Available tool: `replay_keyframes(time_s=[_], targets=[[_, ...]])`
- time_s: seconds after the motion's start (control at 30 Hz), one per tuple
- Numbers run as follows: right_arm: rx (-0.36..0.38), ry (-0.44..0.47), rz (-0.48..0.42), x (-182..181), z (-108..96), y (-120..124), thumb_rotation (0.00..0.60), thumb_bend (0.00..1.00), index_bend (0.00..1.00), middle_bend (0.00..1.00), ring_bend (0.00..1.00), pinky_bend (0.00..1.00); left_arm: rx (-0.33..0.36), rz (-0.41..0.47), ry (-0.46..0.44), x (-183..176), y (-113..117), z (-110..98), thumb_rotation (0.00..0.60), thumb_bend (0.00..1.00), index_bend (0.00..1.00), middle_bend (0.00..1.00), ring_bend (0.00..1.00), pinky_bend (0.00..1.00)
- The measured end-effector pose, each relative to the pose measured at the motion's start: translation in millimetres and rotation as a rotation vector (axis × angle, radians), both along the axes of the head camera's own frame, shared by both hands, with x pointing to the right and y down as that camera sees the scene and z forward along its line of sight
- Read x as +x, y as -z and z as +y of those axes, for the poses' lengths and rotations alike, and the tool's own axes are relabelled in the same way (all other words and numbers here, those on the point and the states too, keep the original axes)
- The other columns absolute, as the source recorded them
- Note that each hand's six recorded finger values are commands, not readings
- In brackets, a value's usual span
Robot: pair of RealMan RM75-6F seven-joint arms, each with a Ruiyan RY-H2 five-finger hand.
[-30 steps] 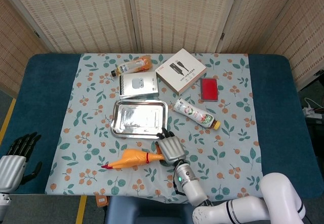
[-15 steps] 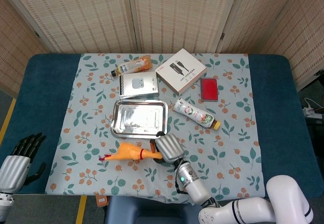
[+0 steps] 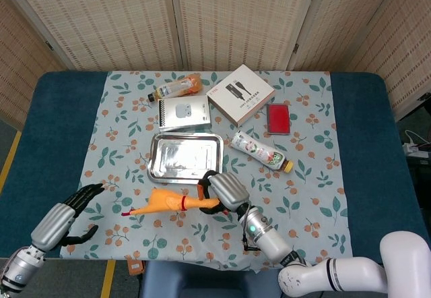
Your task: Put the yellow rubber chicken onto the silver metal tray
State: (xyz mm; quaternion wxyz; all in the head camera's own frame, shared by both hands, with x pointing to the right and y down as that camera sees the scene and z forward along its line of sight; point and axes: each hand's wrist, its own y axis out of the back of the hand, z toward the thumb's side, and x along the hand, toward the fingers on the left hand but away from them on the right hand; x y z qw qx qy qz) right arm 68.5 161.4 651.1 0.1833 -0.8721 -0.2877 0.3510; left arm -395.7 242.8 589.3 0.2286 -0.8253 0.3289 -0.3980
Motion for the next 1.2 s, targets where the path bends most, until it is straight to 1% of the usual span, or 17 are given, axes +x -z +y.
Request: replay_keyframes(time_s=[0.1,0.2,0.27,0.43,0.6,0.7,0.77,0.9,1.03,1.2], targets=[[-0.011,-0.009,-0.015,-1,-4,4,0.600,0.35,0.93,0.66,0.79,1.00,-0.072,0.033,-0.036,15,-8,-3,0.600,0.35,0.00,0.00,0.00,0.15],[-0.009,0.002,-0.013,-4,-5,5,0.600,0.35,0.93,0.66,0.79,1.00,-0.124,0.067,-0.059,36,-10,-7,0.600,0.33,0.00,0.00,0.00,0.14],[-0.003,0.011,-0.008,-8,-6,6,0.600,0.35,0.93,0.66,0.79,1.00,-0.131,0.079,-0.065,49,-10,-11,0.600,0.32,0.00,0.00,0.00,0.12],[0.008,0.029,-0.005,-20,-3,10,0.600,0.35,0.93,0.66,0.79,1.00,-0.120,0.063,-0.074,74,-11,-20,0.600,0.32,0.00,0.00,0.00,0.12],[0.019,0.031,-0.002,-30,1,13,0.600,0.35,0.93,0.66,0.79,1.00,-0.161,0.039,-0.069,96,-20,-25,0.600,0.32,0.00,0.00,0.00,0.12],[0.019,0.019,-0.008,-35,1,15,0.600,0.35,0.93,0.66,0.79,1.00,-0.211,0.054,-0.055,108,-26,-26,0.600,0.32,0.00,0.00,0.00,0.12],[0.016,0.016,-0.013,-39,1,17,0.600,0.35,0.93,0.66,0.79,1.00,-0.230,0.065,-0.057,115,-28,-28,0.600,0.32,0.00,0.00,0.00,0.12],[0.012,0.019,-0.022,-44,3,21,0.600,0.35,0.93,0.66,0.79,1.00,-0.206,0.060,-0.074,122,-29,-30,0.600,0.32,0.00,0.00,0.00,0.12],[0.011,0.033,-0.026,-48,7,25,0.600,0.35,0.93,0.66,0.79,1.00,-0.206,0.059,-0.053,127,-35,-37,0.600,0.32,0.00,0.00,0.00,0.12],[0.006,0.040,-0.034,-49,9,31,0.600,0.35,0.93,0.66,0.79,1.00,-0.194,0.019,-0.049,124,-46,-46,0.600,0.32,0.00,0.00,0.00,0.14]])
